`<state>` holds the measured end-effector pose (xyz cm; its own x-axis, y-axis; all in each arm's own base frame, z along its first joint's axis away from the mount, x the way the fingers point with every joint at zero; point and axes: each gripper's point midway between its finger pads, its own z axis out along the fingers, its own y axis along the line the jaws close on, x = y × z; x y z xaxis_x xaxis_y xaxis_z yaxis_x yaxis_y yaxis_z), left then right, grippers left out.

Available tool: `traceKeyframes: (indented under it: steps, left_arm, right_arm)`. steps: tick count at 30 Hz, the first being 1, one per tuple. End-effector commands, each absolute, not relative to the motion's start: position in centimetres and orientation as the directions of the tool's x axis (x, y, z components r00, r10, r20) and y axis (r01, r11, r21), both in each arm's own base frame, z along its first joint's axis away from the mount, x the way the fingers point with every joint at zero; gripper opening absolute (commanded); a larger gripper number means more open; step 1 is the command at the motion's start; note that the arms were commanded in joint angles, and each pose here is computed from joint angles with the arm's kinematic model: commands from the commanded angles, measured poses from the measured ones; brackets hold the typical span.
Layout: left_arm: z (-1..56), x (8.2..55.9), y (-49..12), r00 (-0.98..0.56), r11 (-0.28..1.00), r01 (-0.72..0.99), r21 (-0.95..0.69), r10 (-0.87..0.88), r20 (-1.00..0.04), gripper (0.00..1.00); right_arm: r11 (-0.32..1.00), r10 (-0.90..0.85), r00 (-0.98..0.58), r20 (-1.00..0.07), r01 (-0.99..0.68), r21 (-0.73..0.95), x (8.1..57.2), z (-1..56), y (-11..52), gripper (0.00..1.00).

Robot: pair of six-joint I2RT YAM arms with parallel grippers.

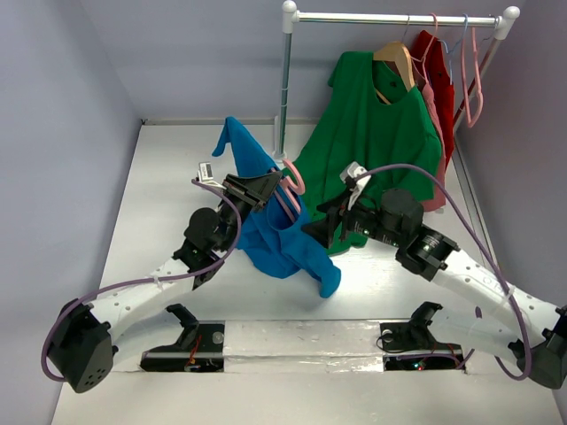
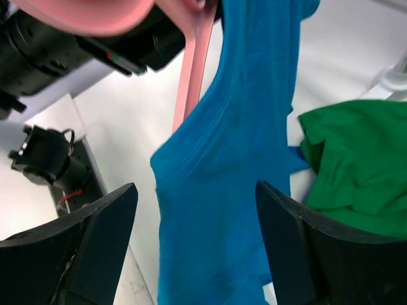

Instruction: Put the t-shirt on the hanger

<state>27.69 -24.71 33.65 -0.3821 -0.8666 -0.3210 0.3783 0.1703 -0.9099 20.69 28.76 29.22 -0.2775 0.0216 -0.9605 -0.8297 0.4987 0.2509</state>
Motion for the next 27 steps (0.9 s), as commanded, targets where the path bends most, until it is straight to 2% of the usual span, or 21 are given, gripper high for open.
traceKeyframes:
  steps: [1, 9, 10, 13, 18, 21, 22, 26, 27]
  left_arm:
    - [38.1, 26.8, -24.3, -0.361, 0.099, 0.480, -0.872, -0.883, -0.299, 0.00]
    - [38.0, 27.1, -25.4, -0.399, 0.084, 0.477, -0.875, -0.866, -0.301, 0.00]
    - [38.1, 27.1, -25.5, -0.403, 0.081, 0.477, -0.875, -0.865, -0.299, 0.00]
    - [37.9, 27.1, -25.9, -0.418, 0.078, 0.472, -0.878, -0.857, -0.301, 0.00]
    - [37.8, 27.1, -26.3, -0.434, 0.069, 0.471, -0.880, -0.850, -0.299, 0.00]
    - [37.8, 27.1, -26.4, -0.438, 0.069, 0.471, -0.879, -0.847, -0.301, 0.00]
    - [37.9, 27.1, -26.4, -0.439, 0.069, 0.471, -0.879, -0.847, -0.301, 0.00]
    - [37.5, 27.2, -26.4, -0.436, 0.078, 0.465, -0.882, -0.847, -0.305, 0.00]
    - [37.4, 27.3, -26.3, -0.430, 0.084, 0.461, -0.883, -0.849, -0.306, 0.00]
  right_arm:
    - [0.465, -0.032, -0.309, -0.951, -0.847, 0.260, 20.1, 28.0, 29.3, 0.82]
    - [0.484, -0.074, -0.307, -0.949, -0.843, 0.235, 20.7, 27.6, 30.2, 0.85]
    - [0.535, -0.070, -0.305, -0.950, -0.815, 0.222, 21.7, 27.5, 29.7, 0.83]
    - [0.582, -0.065, -0.294, -0.954, -0.787, 0.203, 22.5, 27.7, 29.4, 0.76]
    - [0.601, -0.094, -0.304, -0.948, -0.776, 0.190, 23.2, 26.9, 29.7, 0.65]
    - [0.622, -0.085, -0.297, -0.951, -0.761, 0.182, 23.7, 27.0, 29.4, 0.44]
    - [0.641, -0.077, -0.290, -0.954, -0.747, 0.176, 24.0, 27.2, 29.1, 0.31]
    - [0.664, -0.052, -0.268, -0.962, -0.729, 0.167, 24.1, 28.2, 28.3, 0.01]
    - [0.667, -0.043, -0.264, -0.964, -0.726, 0.169, 24.1, 28.5, 28.2, 0.00]
